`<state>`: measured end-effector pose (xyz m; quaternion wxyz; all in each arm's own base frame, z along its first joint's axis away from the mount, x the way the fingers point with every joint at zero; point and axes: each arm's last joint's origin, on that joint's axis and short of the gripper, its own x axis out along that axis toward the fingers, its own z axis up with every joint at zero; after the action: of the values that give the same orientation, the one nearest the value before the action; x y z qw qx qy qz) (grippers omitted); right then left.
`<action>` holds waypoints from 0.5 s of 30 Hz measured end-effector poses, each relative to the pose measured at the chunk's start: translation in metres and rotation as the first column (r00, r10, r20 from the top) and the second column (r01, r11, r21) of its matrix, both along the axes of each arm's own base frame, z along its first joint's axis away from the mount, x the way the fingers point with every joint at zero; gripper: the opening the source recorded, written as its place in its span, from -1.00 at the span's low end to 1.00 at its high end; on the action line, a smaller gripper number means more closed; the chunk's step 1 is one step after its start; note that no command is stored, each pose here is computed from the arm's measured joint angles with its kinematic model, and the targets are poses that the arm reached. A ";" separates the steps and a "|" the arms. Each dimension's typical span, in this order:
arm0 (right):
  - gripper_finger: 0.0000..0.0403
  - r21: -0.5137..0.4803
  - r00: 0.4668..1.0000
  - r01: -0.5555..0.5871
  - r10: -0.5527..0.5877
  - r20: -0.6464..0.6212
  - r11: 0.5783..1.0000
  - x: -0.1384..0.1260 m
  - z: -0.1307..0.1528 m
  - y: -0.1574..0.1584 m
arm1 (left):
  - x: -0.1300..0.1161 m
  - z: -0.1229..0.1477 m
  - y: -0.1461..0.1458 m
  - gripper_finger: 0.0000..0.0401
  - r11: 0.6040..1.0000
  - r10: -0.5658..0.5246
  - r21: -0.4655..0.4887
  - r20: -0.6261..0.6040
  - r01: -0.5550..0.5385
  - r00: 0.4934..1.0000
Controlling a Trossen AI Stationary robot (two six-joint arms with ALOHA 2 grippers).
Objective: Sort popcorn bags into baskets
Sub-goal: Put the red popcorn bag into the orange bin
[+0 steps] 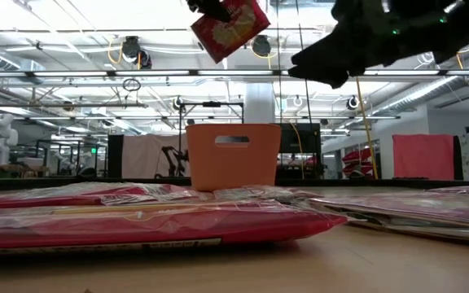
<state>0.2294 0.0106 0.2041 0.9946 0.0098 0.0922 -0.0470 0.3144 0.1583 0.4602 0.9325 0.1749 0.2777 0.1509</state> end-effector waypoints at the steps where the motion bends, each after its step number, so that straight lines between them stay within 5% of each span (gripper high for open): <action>1: 0.07 0.001 1.000 -0.005 0.005 0.019 1.000 -0.002 -0.002 0.001 | 0.002 0.004 0.005 -0.91 1.000 0.002 0.018 0.013 -0.003 1.000; 7: 0.06 0.013 0.993 -0.029 0.027 0.119 1.000 -0.017 -0.016 0.005 | 0.030 -0.001 0.034 -0.89 0.999 0.025 0.022 -0.012 -0.025 1.000; 15: 0.05 0.031 0.982 -0.065 0.059 0.181 0.997 -0.034 -0.030 0.011 | 0.055 -0.049 0.066 -0.91 0.997 0.014 -0.079 -0.142 -0.025 0.990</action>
<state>0.1956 0.0213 0.1740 0.9995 0.0293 0.0030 -0.0132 0.3696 0.2243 0.4117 0.9153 0.1448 0.3504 0.1358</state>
